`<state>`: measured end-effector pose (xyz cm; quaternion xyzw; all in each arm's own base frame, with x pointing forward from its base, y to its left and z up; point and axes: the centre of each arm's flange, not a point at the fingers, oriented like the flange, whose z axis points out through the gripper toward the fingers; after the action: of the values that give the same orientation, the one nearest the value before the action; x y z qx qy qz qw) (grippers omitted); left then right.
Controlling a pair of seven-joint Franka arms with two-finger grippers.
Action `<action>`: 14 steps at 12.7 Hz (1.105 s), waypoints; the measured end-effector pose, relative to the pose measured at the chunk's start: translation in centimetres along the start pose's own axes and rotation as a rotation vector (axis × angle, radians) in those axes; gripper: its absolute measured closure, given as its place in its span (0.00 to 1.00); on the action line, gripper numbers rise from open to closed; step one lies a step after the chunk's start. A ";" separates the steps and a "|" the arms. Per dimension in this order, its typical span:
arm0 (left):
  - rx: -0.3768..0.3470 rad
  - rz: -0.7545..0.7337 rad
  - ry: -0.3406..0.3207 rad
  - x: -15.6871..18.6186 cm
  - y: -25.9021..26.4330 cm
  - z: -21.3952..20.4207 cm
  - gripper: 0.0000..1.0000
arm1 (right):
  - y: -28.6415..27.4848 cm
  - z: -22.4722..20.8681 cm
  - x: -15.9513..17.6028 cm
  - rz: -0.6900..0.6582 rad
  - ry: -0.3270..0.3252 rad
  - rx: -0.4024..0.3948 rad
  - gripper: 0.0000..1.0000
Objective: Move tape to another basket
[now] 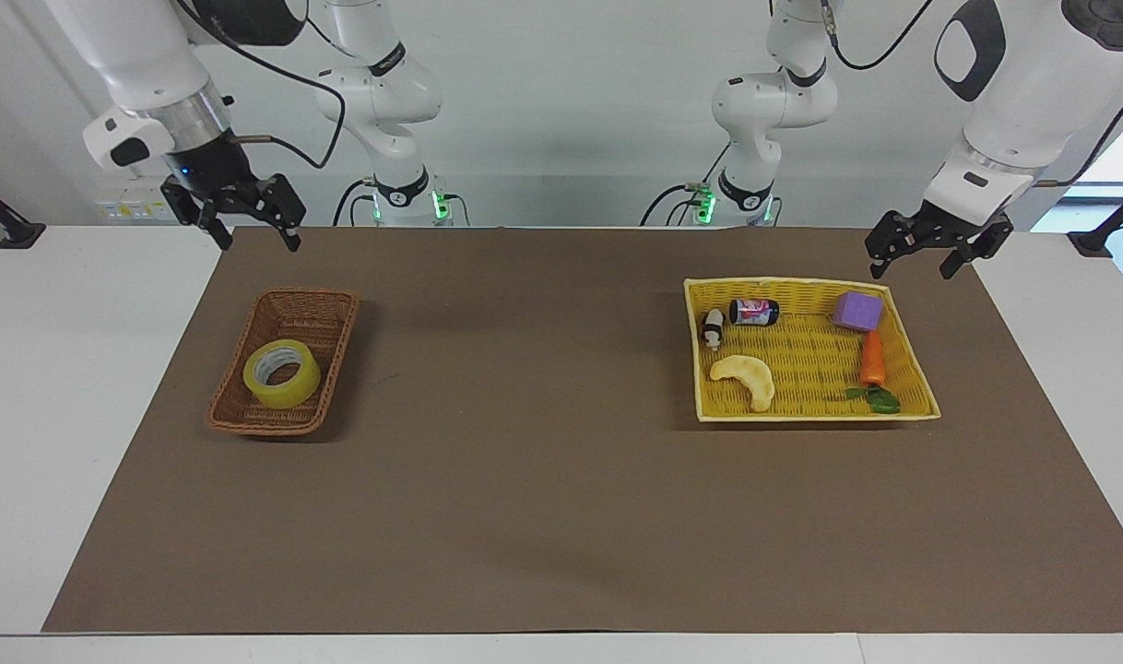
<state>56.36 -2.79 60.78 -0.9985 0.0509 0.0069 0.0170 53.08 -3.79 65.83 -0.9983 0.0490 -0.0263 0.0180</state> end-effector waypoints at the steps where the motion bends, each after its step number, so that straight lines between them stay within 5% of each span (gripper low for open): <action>1: 0.000 0.000 0.000 0.0 0.0 0.0 0.00 | 0.1 -0.8 -0.3 -0.003 0.000 -0.028 0.00; 10: -0.030 -0.002 -0.032 -0.6 0.1 -0.6 0.00 | -0.1 0.5 0.0 -0.011 -0.030 -0.057 0.00; 14: -0.031 -0.002 -0.028 -0.6 0.2 -0.8 0.00 | -0.4 -0.1 -1.1 -0.016 -0.100 -0.059 0.00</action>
<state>55.78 -2.93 61.62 -0.9985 0.0496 0.0218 0.0020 51.99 -3.30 65.88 -0.9988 0.0407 0.0250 -0.0093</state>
